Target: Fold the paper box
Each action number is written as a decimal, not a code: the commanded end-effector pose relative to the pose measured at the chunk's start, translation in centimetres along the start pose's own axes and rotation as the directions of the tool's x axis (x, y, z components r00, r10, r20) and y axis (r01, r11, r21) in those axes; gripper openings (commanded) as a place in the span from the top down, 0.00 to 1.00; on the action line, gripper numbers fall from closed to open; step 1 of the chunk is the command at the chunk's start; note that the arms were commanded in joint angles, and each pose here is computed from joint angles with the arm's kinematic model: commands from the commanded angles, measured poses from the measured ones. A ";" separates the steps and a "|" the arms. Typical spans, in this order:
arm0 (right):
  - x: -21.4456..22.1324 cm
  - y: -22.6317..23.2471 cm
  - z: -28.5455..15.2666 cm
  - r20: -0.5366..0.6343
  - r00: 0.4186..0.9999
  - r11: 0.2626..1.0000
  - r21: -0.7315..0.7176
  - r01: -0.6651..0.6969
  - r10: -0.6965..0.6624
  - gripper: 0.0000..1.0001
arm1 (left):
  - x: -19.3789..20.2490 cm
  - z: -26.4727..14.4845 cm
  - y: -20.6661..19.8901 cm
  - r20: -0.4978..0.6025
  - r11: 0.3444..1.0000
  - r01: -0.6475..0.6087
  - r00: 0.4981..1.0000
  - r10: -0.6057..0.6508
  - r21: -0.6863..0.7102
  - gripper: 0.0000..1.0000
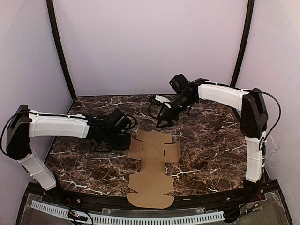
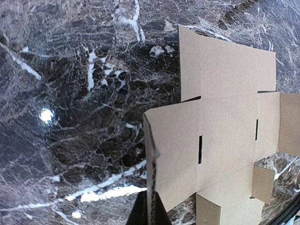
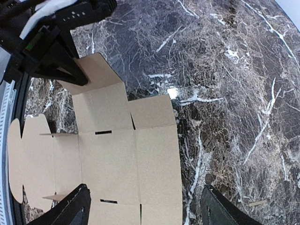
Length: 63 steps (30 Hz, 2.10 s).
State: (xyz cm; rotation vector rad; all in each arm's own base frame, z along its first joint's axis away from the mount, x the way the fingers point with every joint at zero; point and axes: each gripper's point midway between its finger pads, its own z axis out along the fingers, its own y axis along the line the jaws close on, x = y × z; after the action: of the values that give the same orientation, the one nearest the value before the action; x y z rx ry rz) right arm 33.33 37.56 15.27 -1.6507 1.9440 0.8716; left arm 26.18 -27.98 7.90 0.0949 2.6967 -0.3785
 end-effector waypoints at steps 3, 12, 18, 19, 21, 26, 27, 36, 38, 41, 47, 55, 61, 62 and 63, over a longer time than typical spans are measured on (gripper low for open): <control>1.4 -0.9 0.9 -0.123 0.992 0.999 -0.026 0.020 -0.023 0.19 | -2.6 -2.2 0.3 0.147 0.966 -0.252 0.955 0.257 -0.049 0.99; 2.3 -1.2 2.6 -0.172 0.983 0.993 -0.090 -0.077 0.060 0.26 | -4.1 -4.7 -0.3 0.317 0.959 -0.283 0.910 0.268 0.001 0.99; 1.6 -0.1 2.9 -0.151 0.984 0.979 -0.164 -0.123 0.098 0.55 | -3.9 -4.4 0.3 0.333 0.962 -0.274 0.906 0.262 -0.012 0.99; 1.5 -0.2 2.8 -0.147 0.984 0.979 -0.161 -0.122 0.099 0.59 | -4.0 -4.3 0.4 0.336 0.963 -0.268 0.906 0.257 -0.014 0.99; 1.1 -0.2 2.5 -0.136 0.986 0.982 -0.147 -0.115 0.095 0.70 | -3.9 -4.1 0.5 0.333 0.965 -0.260 0.909 0.251 -0.017 0.99; 0.9 -0.2 2.4 -0.140 0.988 0.992 -0.102 -0.080 0.065 0.91 | -4.1 -3.5 0.3 0.350 0.970 -0.245 0.907 0.233 -0.012 0.99; 1.0 0.0 2.6 -0.144 0.988 0.992 -0.101 -0.071 0.056 0.94 | -4.2 -3.4 0.3 0.352 0.970 -0.244 0.906 0.233 -0.014 0.99; 0.4 -1.3 1.4 -0.215 0.973 0.988 0.114 0.105 -0.078 1.00 | -4.8 -4.3 -1.2 0.379 0.940 -0.341 0.871 0.312 0.011 0.62; -0.2 -1.4 0.6 -0.226 0.967 0.974 0.160 0.158 -0.119 1.00 | -4.7 -5.5 -1.1 0.403 0.928 -0.373 0.851 0.336 0.015 0.53; -0.9 -1.1 -0.3 -0.263 0.944 0.942 0.217 0.258 -0.198 1.00 | -4.8 -8.5 -0.3 0.495 0.916 -0.399 0.801 0.335 0.026 0.38; -1.1 -0.5 -0.1 -0.341 0.877 0.842 0.307 0.443 -0.337 1.00 | -5.5 -11.9 3.7 0.642 0.960 -0.280 0.741 0.199 0.026 0.19; -0.6 -0.1 0.2 -0.354 0.821 0.748 0.354 0.561 -0.448 1.00 | -4.6 -6.9 4.3 0.577 0.963 -0.241 0.807 0.131 0.119 0.40; -1.1 1.0 0.4 -0.316 0.829 0.777 0.307 0.550 -0.461 1.00 | -4.0 -3.0 1.8 0.514 0.922 -0.298 0.847 0.137 0.246 0.49; -0.9 1.1 0.6 -0.318 0.827 0.779 0.299 0.551 -0.463 1.00 | -3.9 -2.4 1.0 0.505 0.907 -0.314 0.852 0.139 0.279 0.49; -0.6 1.1 0.7 -0.322 0.825 0.780 0.293 0.554 -0.465 1.00 | -3.1 -1.6 0.0 0.473 0.882 -0.337 0.867 0.154 0.330 0.49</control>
State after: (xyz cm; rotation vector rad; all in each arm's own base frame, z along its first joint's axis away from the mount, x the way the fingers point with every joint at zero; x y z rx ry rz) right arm 32.11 37.98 12.92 -1.9895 1.5995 0.0686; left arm 29.09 -23.46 10.41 0.3149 2.1364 -0.5204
